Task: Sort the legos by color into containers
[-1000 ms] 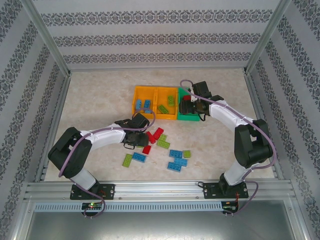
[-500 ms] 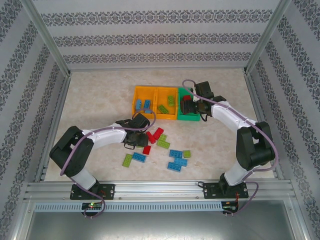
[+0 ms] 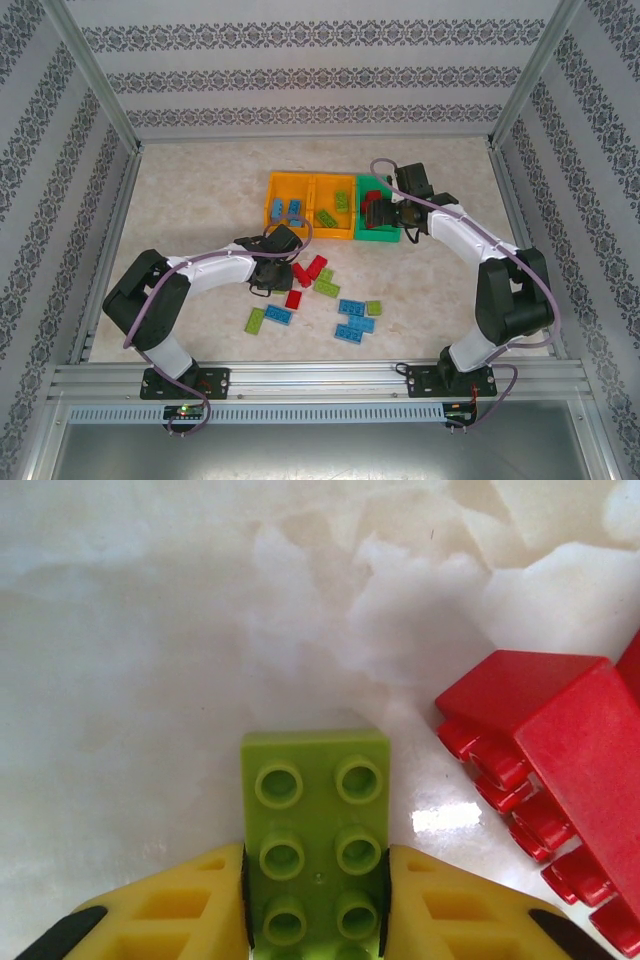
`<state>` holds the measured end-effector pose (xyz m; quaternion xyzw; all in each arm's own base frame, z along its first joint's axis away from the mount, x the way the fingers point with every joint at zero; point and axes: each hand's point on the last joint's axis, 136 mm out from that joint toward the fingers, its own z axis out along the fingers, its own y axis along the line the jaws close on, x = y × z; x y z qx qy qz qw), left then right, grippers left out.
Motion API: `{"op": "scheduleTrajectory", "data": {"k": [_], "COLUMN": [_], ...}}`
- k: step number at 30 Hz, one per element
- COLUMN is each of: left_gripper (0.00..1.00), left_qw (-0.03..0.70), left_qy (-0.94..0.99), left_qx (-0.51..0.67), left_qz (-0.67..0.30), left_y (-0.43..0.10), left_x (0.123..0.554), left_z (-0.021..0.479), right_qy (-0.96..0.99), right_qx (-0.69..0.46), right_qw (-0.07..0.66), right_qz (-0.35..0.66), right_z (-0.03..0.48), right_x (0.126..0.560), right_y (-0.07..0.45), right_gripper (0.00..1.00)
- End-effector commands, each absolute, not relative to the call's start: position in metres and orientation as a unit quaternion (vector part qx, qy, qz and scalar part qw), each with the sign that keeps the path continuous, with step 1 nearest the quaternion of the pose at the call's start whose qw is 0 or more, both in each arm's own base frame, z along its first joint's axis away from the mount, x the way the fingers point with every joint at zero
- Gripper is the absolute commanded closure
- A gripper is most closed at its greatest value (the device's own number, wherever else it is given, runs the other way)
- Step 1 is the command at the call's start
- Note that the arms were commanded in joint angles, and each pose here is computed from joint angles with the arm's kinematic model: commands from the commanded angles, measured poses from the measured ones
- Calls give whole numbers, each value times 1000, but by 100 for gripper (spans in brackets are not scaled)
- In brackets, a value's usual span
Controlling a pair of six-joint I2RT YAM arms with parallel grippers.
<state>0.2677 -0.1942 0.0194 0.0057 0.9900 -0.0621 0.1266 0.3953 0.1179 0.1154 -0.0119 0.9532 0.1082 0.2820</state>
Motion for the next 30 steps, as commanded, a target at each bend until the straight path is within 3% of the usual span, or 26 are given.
{"op": "scheduleTrajectory", "data": {"k": [1, 5, 11, 21, 30], "left_gripper": [67, 61, 61, 61, 61], "left_qw": [136, 153, 197, 256, 250], "left_qy": [990, 987, 978, 954, 953], "left_qx": [1, 1, 8, 67, 84], "left_qz": [-35, -44, -70, -142, -148], "left_y": [-185, -189, -203, -276, -314], "left_x": [267, 274, 294, 366, 432], "left_z": [27, 52, 93, 142, 129], "right_qy": [951, 951, 952, 953, 955], "right_qx": [-7, -3, -1, 13, -24], "right_qw": [292, 294, 291, 283, 260], "right_qz": [101, 101, 99, 103, 142], "right_z": [123, 123, 118, 109, 97], "right_x": [392, 389, 380, 361, 321], "right_y": [109, 107, 103, 99, 111], "right_gripper": [22, 22, 22, 21, 22]}}
